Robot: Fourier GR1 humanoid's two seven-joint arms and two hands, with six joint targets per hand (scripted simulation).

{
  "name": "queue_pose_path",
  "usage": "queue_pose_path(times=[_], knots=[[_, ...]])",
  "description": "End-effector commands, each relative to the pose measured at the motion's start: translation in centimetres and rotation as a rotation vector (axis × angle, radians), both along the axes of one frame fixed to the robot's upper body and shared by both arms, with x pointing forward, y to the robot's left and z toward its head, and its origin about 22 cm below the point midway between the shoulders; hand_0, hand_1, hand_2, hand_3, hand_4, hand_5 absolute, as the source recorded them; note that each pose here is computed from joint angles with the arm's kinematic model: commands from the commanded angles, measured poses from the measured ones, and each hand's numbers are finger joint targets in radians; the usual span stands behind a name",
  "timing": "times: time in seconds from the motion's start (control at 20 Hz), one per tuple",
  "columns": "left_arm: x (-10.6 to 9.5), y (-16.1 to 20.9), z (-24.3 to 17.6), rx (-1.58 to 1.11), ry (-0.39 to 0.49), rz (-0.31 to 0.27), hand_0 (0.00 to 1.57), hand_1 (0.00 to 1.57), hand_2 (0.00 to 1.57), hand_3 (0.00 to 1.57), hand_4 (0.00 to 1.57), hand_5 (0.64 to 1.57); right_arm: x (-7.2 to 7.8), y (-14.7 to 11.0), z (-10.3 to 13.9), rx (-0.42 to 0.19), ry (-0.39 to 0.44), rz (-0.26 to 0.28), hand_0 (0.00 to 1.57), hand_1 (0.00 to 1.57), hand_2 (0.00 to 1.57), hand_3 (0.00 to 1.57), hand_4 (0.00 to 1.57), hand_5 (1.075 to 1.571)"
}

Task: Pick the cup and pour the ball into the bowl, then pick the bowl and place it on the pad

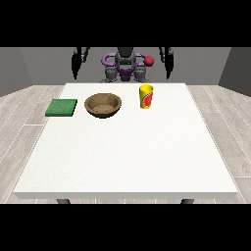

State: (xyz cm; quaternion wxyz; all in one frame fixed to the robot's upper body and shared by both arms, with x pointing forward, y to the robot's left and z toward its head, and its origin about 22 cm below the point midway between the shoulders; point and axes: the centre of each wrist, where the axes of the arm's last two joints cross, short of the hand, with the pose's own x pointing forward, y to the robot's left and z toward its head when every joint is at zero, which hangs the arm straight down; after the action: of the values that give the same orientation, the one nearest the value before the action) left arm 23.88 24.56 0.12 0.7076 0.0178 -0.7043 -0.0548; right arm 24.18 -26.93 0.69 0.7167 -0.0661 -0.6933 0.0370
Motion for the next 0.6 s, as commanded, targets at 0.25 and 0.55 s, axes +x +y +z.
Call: queue_pose_path(times=[0.25, 0.55], knots=[[0.4, 1.0, 3.6, 0.044, -0.038, -0.002, 0.00, 0.00, 0.00, 0.00, 0.00, 1.570, 0.4, -0.8, 3.6, -0.031, -0.026, 0.015, 0.00, 0.00, 0.33, 0.49, 0.85, 1.565], [4.4, -3.8, 7.5, -0.304, -0.202, -0.017, 0.00, 0.00, 0.00, 0.00, 0.00, 1.569, 1.2, 12.4, 6.3, 0.260, -0.210, 0.060, 0.00, 0.00, 0.25, 0.41, 0.84, 1.568]])
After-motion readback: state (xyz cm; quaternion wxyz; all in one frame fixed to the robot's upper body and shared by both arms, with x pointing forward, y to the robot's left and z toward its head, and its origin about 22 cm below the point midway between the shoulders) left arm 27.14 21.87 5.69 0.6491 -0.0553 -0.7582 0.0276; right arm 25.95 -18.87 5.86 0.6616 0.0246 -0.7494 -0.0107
